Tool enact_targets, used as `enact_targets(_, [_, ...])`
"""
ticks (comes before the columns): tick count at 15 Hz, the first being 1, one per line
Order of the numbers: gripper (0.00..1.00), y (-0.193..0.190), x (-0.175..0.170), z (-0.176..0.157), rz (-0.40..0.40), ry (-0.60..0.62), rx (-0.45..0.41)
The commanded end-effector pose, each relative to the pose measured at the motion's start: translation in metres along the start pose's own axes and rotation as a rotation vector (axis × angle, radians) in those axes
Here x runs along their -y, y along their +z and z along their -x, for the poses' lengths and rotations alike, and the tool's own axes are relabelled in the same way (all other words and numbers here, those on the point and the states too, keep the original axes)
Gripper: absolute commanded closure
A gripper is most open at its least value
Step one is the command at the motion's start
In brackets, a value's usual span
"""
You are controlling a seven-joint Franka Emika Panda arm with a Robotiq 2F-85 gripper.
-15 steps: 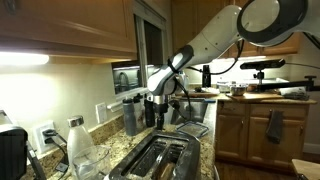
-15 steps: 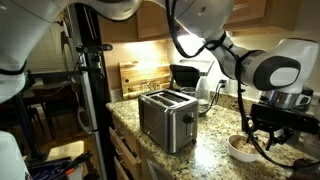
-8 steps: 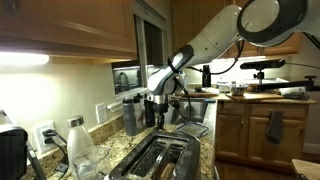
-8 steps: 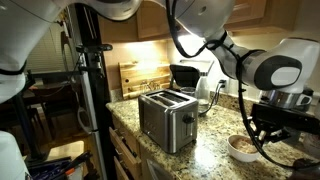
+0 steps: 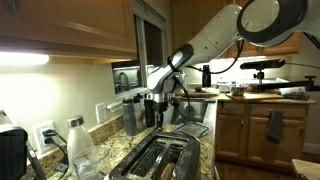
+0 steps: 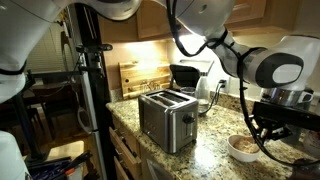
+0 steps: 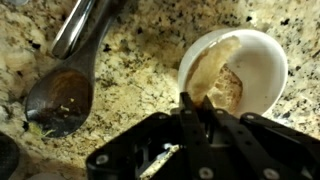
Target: Put the two slices of bread in the two slots of the toaster
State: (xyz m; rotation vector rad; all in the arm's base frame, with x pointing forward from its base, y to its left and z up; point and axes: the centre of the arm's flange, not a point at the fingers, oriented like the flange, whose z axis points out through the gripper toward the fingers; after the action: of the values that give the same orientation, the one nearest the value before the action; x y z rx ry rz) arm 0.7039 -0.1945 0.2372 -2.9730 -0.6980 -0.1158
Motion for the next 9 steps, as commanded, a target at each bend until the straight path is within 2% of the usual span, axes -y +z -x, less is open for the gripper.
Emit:
enact_targets(1, [0.92, -0.024, 0.001, -0.006, -0.008, -0.005, -0.026])
enact_targets(9, [0.92, -0.058, 0.025, -0.022, 0.033, -0.038, -0.069])
